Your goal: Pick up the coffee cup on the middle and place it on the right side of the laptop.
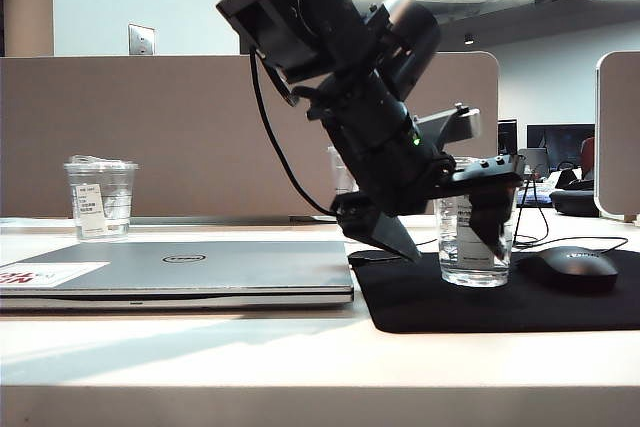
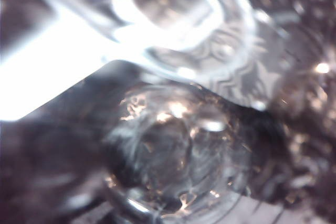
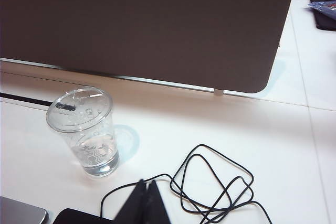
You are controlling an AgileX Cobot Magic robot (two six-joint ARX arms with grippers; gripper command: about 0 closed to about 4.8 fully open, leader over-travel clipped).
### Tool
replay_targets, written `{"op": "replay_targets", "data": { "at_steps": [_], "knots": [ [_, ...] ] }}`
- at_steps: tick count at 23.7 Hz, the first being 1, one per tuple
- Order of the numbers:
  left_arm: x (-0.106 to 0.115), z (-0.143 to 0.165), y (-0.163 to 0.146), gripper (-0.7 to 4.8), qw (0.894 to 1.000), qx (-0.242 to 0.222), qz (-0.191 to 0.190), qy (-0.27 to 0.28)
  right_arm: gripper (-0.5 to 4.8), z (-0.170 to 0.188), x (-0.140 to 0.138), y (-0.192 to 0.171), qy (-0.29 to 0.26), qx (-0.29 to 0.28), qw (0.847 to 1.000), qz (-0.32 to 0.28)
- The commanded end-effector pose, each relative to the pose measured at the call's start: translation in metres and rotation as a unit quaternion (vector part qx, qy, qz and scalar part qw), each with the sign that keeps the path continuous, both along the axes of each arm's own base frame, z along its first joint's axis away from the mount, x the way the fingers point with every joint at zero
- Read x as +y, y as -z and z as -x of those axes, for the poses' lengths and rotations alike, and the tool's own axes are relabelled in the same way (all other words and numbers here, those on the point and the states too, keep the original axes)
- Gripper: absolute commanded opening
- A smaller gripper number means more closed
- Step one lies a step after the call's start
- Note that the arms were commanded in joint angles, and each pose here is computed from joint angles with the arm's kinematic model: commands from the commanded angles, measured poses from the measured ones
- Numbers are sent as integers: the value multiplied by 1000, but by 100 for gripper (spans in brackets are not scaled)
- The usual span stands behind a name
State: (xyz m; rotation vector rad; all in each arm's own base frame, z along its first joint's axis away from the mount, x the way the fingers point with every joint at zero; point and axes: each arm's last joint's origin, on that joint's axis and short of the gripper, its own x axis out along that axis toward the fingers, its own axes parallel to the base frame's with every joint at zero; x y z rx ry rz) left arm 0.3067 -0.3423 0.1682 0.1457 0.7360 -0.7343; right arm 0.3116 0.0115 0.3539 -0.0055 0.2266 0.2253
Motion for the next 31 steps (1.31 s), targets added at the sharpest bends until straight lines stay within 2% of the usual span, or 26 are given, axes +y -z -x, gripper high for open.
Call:
{"op": "replay_targets", "data": {
  "at_steps": [1,4,10,13,14,15,16,18,22,27,30,31],
  "knots": [
    [3,4,-10,479,1000,-1,-14,-4,-5,2,0,-4,1,-5,1000,2],
    [8,8,-19,479,1000,11,-25,-2,-5,2,0,-3,1,-3,1000,2],
    [29,27,-74,479,999,1,-34,9,-5,10,0,-8,0,2,1000,1],
    [48,44,-112,479,998,-20,-44,27,-5,21,0,-10,0,24,1000,2],
    [61,55,-137,387,998,-40,-35,34,-5,29,0,-12,-1,38,999,2],
    [74,66,-162,258,997,-66,-23,40,-5,38,1,-15,-5,47,999,2],
    [80,72,-172,202,996,-77,-18,42,-5,43,1,-17,-9,50,999,0],
    [95,84,-192,108,994,-99,-13,41,-5,54,2,-21,-24,57,998,-4],
    [122,106,-217,-3,992,-116,-25,34,-5,83,1,-30,-33,77,996,-7],
    [158,130,-232,-6,993,-117,-23,23,-5,122,0,-39,-33,90,995,-4],
    [199,159,-224,-6,992,-126,-3,-1,-5,162,0,-51,-36,61,997,8],
    [206,165,-220,-6,992,-125,3,-7,-5,168,-1,-53,-36,53,998,8]
  ]
}}
